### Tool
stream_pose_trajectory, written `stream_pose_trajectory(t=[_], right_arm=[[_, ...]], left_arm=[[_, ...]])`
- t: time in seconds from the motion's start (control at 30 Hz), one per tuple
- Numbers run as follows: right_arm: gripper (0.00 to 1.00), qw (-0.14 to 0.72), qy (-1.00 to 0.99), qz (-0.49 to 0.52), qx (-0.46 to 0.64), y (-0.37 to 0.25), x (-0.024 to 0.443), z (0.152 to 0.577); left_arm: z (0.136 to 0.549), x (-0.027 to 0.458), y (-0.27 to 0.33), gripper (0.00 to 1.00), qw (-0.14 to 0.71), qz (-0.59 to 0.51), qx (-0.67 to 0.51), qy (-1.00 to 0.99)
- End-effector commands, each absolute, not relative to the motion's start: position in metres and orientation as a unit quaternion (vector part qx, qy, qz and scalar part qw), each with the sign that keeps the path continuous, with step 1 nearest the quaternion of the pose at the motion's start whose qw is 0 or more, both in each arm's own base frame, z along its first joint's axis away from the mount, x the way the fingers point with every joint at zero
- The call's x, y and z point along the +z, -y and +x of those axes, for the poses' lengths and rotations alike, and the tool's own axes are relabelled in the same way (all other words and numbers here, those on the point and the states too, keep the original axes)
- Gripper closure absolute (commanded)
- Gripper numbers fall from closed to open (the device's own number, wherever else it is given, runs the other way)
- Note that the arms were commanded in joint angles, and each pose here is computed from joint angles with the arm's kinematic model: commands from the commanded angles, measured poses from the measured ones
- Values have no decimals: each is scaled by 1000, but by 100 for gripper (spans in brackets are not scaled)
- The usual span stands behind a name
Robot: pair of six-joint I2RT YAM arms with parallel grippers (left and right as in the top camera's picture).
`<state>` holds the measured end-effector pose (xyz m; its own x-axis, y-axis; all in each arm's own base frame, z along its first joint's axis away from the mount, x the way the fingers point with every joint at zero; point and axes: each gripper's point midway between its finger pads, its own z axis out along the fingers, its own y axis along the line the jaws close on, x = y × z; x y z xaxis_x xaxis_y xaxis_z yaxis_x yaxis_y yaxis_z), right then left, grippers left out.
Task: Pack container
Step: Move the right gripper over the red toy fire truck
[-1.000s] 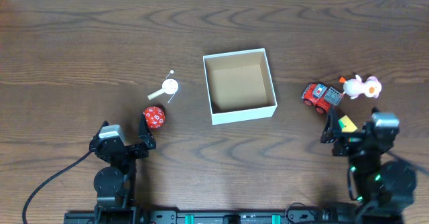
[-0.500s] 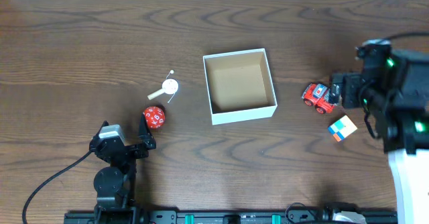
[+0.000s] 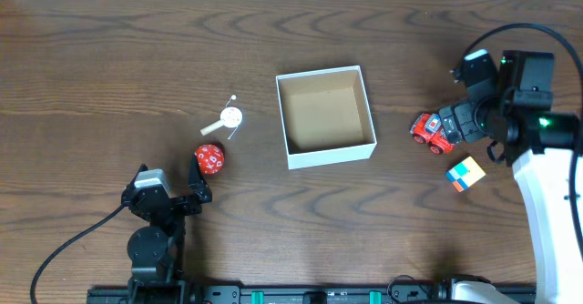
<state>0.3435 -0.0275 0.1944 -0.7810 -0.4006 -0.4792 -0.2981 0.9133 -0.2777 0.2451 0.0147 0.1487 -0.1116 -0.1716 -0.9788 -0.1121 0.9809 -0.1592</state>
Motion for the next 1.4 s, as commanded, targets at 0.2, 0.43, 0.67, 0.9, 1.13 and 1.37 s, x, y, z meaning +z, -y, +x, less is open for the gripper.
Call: stream_pose_trajectory(t=[0.2,0.43,0.67,0.9,1.13,1.37], right_arm=[[1,221,-933,-265,-99,26,161,358],[1,163,-946,-269,-79,26,119,360],[1,118,-957,-258,-62,26,82,362],[1,92,-964,-246,-44,24,59,361],[13,97,-964,-248,-22,16,57,361],[36,90,-964,-249,-14,14,56,357]], left_arm=[[244,129,-18,2,637,-102,-14,-764],[244,129,-18,2,637,-102,-14,-764],[244,129,-18,2,637,-102,-14,-764],[244,129,-18,2,637,-102,-14,-764],[244,129,-18,2,637,-102,-14,-764],[244,129,-18,2,637,-102,-14,-764]])
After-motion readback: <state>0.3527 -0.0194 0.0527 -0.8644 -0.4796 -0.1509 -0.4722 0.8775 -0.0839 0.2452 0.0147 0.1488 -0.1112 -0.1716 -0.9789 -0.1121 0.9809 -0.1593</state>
